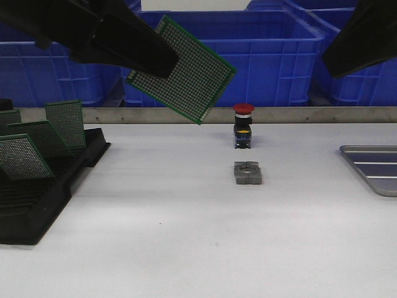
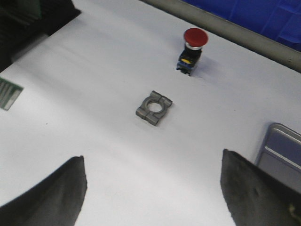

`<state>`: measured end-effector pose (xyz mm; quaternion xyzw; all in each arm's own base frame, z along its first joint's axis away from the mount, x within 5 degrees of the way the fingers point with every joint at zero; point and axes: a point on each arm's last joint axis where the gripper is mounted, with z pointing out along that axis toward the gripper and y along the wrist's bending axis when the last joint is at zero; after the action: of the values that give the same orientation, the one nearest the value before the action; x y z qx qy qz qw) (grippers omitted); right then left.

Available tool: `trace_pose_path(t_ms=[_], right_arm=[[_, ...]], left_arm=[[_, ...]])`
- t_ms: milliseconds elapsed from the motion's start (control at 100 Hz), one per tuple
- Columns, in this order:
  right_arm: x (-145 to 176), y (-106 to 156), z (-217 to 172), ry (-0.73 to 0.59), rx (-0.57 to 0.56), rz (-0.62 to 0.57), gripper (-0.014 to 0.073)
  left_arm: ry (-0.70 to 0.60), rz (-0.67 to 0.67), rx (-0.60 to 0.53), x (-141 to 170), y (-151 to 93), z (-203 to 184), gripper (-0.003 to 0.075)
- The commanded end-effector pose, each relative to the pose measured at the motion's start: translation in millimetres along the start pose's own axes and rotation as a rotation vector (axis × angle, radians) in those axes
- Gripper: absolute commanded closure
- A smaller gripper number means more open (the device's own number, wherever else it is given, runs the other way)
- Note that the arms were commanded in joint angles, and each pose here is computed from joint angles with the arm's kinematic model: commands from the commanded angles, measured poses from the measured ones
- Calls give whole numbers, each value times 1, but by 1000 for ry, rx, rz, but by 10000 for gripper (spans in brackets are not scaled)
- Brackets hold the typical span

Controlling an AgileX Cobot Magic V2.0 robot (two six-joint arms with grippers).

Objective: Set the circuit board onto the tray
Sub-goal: 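Bring the right gripper to the board held by the left gripper and grasp it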

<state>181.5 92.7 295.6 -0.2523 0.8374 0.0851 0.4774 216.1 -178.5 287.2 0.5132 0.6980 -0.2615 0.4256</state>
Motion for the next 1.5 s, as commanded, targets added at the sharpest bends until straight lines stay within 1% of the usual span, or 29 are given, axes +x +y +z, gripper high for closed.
trace_pose_path(t_ms=[0,140,250,340,410,460,670,820,1010,1310,1350,1390,1420,1490], right_arm=[[-17,6,-2,-97,-20,-77,-7],[-18,19,4,-96,-69,-154,-7],[-20,28,7,-123,-101,-209,-7],[-22,34,11,-148,-114,-300,-7],[-22,36,17,-139,-118,-354,-7],[-23,37,23,-119,-123,-363,-7],[-40,40,39,-100,-130,-368,-6],[-47,51,44,-65,-168,-407,35],[-54,64,46,-82,-205,-438,45],[-60,68,57,-81,-211,-446,48],[-61,69,56,-88,-211,-452,62],[-61,70,56,-90,-214,-462,95],[-61,71,56,-92,-219,-466,128],[-61,74,55,-94,-225,-472,242]], left_arm=[[-73,-7,-14,-17,-1,-8,741],[-73,-7,-14,-17,-1,-8,741],[-73,-7,-14,-17,-1,-8,741],[-73,-7,-14,-17,-1,-8,741],[-73,-7,-14,-17,-1,-8,741],[-73,-7,-14,-17,-1,-8,741],[-73,-7,-14,-17,-1,-8,741],[-73,-7,-14,-17,-1,-8,741],[-73,-7,-14,-17,-1,-8,741],[-73,-7,-13,-17,-1,-8,741],[-73,-7,-13,-17,-1,-8,741],[-73,-7,-13,-17,-1,-8,741],[-73,-7,-13,-17,-1,-8,741],[-73,-7,-13,-17,-1,-8,741]])
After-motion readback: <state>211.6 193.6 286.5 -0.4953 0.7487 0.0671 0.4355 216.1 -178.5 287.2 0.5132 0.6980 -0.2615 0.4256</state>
